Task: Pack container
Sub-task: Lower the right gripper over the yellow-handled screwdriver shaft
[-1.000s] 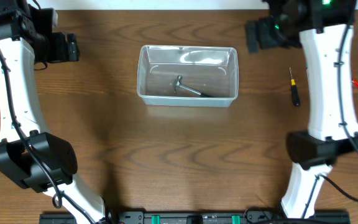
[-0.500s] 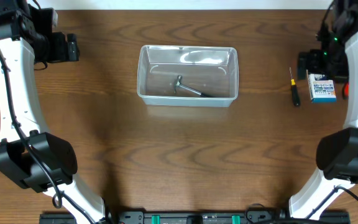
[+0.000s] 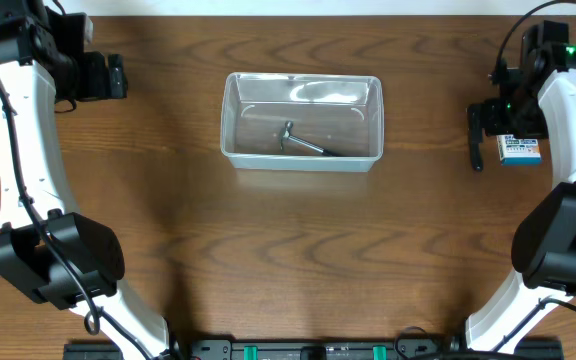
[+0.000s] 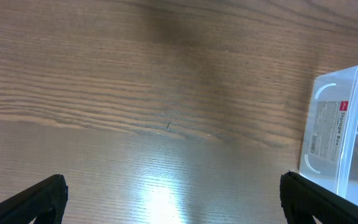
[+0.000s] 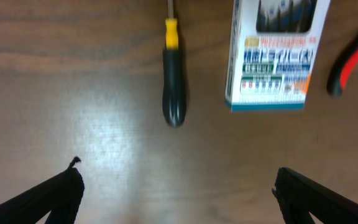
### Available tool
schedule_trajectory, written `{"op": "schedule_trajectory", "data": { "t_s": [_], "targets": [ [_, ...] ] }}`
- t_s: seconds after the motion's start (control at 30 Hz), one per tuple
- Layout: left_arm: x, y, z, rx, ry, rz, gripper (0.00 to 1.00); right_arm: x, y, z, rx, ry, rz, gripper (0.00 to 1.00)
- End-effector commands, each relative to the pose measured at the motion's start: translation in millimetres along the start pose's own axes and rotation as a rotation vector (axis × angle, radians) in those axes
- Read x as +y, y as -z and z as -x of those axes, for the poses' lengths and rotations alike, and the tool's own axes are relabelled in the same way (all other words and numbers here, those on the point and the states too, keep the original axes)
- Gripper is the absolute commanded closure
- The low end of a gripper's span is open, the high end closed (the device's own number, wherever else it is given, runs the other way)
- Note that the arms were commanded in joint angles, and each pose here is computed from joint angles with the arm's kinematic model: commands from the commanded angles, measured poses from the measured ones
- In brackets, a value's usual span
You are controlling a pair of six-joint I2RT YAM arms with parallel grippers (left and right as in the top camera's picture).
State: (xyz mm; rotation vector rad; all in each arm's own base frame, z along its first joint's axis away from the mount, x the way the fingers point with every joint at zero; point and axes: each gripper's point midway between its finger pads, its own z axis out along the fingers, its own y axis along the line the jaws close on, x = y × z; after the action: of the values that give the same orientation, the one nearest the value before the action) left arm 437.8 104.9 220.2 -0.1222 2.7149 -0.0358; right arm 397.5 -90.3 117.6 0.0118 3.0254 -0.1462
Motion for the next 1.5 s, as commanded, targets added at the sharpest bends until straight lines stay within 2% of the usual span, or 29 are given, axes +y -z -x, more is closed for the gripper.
{"op": "schedule_trajectory", "data": {
  "t_s": [0.0,0.23,0.63,0.97,1.47],
  "targets": [
    [2.7,1.7,-0.8,0.001,-0.003,0.010,0.02,8.4,-6.7,6.5,-0.027,0.053,0.040,0.01],
    [2.7,1.7,-0.8,0.001,-0.003,0.010,0.02,15.2,-19.3,24.0,-0.096,0.027,0.080,0.01],
    [2.7,1.7,-0.8,0.001,-0.003,0.010,0.02,23.6,-73.4,25.3,-0.012,-0.010,0.105,0.01],
    [2.7,1.7,-0.8,0.001,-0.003,0.010,0.02,19.1,-82.9,35.8,-0.043,0.001,0.081,0.01],
    [2.7,1.7,-0.8,0.001,-0.003,0.010,0.02,17.8,-120.2,22.8,0.049,0.007,0.059,0.01]
  ]
}}
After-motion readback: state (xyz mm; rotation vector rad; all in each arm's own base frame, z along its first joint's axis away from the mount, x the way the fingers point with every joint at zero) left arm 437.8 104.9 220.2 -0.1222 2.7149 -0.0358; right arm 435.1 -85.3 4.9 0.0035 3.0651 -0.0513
